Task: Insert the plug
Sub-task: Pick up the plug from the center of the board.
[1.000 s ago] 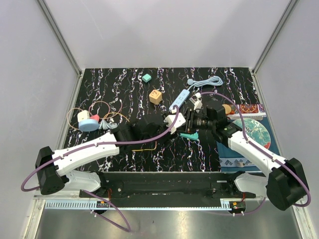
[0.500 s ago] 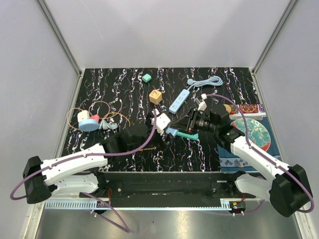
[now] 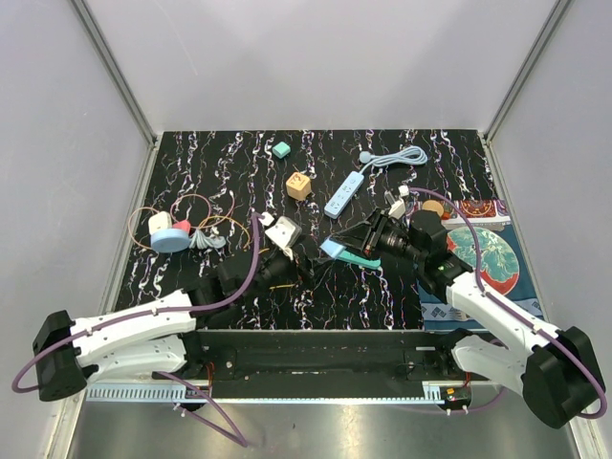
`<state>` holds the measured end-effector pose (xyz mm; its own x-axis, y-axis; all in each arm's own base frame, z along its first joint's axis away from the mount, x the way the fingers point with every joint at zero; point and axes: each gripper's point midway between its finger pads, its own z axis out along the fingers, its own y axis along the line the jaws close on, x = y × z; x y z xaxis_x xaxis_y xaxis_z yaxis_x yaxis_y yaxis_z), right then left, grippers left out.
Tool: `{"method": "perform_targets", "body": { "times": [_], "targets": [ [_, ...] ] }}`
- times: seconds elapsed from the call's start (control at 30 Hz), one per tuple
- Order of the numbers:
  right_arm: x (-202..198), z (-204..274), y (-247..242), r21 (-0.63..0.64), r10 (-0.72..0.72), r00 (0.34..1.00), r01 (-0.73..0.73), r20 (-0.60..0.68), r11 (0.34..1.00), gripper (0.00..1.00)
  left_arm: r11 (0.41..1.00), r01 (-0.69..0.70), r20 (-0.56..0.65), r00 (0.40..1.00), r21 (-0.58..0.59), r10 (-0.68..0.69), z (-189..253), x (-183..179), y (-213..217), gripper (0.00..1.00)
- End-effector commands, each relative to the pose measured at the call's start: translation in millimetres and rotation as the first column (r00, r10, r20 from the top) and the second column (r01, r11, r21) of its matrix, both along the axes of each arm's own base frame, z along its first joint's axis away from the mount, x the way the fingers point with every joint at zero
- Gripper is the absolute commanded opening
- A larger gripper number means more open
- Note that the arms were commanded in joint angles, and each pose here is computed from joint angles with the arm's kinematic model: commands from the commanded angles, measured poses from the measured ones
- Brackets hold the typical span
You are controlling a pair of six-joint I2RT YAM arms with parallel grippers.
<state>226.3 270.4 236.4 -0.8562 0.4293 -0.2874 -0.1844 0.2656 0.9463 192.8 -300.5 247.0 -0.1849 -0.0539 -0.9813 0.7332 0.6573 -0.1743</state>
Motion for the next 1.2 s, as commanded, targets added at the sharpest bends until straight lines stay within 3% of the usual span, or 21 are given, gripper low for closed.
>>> {"method": "perform_targets", "body": {
  "times": [0.0, 0.33, 0.8, 1.03, 1.17],
  "targets": [
    [3.6, 24.9, -0.5, 0.077, -0.033, 0.998, 0.029, 0.057, 0.997, 0.0, 0.996, 0.028, 0.062, 0.998, -0.084, -0.023, 28.2, 2.3, -15.1, 0.93],
    [3.5, 22.8, 0.5, 0.089, -0.035, 0.999, 0.032, 0.039, 0.996, 0.0, 1.0, 0.018, 0.141, 0.99, -0.013, -0.016, 27.3, 12.6, -27.7, 0.91],
    [2.8, 20.2, 3.0, 0.104, -0.034, 0.999, 0.031, 0.028, 0.994, 0.0, 0.998, 0.06, 0.212, 0.976, -0.013, -0.056, 30.6, 13.1, -40.3, 0.77],
    [2.6, 15.5, 3.3, 0.104, -0.034, 0.999, 0.032, 0.019, 0.994, 0.0, 0.998, 0.06, 0.223, 0.973, -0.027, -0.053, 27.7, 14.3, -42.4, 0.54],
    [4.3, 11.7, 3.4, 0.104, -0.04, 0.999, 0.039, 0.012, 0.994, 0.03, 0.999, 0.051, 0.212, 0.976, -0.012, -0.047, 22.8, 16.3, -43.1, 0.32]
  ]
}}
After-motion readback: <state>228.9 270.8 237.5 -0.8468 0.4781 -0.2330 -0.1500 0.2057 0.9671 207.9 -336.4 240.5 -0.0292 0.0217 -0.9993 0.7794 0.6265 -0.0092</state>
